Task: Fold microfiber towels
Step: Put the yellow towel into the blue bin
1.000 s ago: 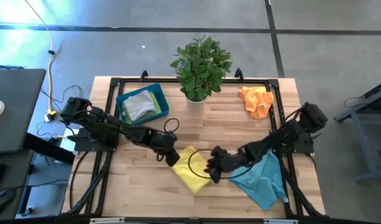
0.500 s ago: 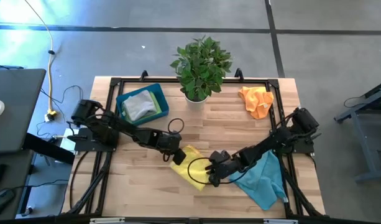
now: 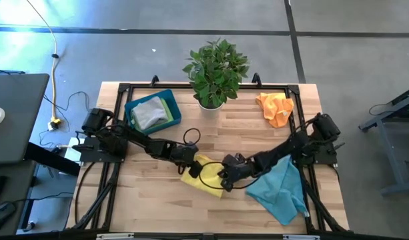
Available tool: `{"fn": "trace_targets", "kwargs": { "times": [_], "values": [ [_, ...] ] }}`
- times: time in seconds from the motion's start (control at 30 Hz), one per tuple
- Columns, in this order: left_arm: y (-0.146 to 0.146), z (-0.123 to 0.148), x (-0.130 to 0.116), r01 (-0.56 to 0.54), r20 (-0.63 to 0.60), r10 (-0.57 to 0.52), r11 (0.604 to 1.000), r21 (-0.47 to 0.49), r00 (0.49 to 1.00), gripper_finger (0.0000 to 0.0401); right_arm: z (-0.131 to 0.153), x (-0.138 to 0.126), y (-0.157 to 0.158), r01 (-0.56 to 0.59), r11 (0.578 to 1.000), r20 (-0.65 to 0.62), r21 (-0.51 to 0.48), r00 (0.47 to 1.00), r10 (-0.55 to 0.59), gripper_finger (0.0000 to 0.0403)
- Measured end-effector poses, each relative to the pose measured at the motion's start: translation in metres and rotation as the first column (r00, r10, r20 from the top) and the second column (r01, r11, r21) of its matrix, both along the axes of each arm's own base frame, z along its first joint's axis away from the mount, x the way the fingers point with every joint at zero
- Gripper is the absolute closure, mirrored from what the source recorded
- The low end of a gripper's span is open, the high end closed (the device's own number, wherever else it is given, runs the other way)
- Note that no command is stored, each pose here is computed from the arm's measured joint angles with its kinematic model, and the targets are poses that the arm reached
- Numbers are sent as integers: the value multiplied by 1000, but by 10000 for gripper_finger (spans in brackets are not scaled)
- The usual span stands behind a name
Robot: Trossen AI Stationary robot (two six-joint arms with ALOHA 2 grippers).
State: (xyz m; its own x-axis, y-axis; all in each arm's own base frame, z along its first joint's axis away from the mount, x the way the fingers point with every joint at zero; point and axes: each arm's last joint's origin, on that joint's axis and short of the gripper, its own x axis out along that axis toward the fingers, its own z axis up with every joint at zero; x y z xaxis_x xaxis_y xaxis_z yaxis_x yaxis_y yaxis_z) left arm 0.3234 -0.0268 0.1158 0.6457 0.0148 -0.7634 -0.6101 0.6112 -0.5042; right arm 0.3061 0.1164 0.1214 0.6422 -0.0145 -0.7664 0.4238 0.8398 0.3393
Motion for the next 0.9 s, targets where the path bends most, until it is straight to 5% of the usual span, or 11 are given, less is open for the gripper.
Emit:
{"fn": "trace_targets", "kwargs": {
  "times": [0.2,0.47,0.9],
  "values": [
    [2,-1,-1,0,-19,1,1000,14,1000,233,0,2,-6,14,1000,3,-3,1000,-14,254],
    [10,-2,-1,-26,-26,26,1000,18,999,386,1,3,-6,22,1000,11,2,1000,-22,254],
    [42,30,-14,-111,-21,110,994,-18,994,395,56,-18,-11,65,998,93,-10,994,-64,254]
  ]
}}
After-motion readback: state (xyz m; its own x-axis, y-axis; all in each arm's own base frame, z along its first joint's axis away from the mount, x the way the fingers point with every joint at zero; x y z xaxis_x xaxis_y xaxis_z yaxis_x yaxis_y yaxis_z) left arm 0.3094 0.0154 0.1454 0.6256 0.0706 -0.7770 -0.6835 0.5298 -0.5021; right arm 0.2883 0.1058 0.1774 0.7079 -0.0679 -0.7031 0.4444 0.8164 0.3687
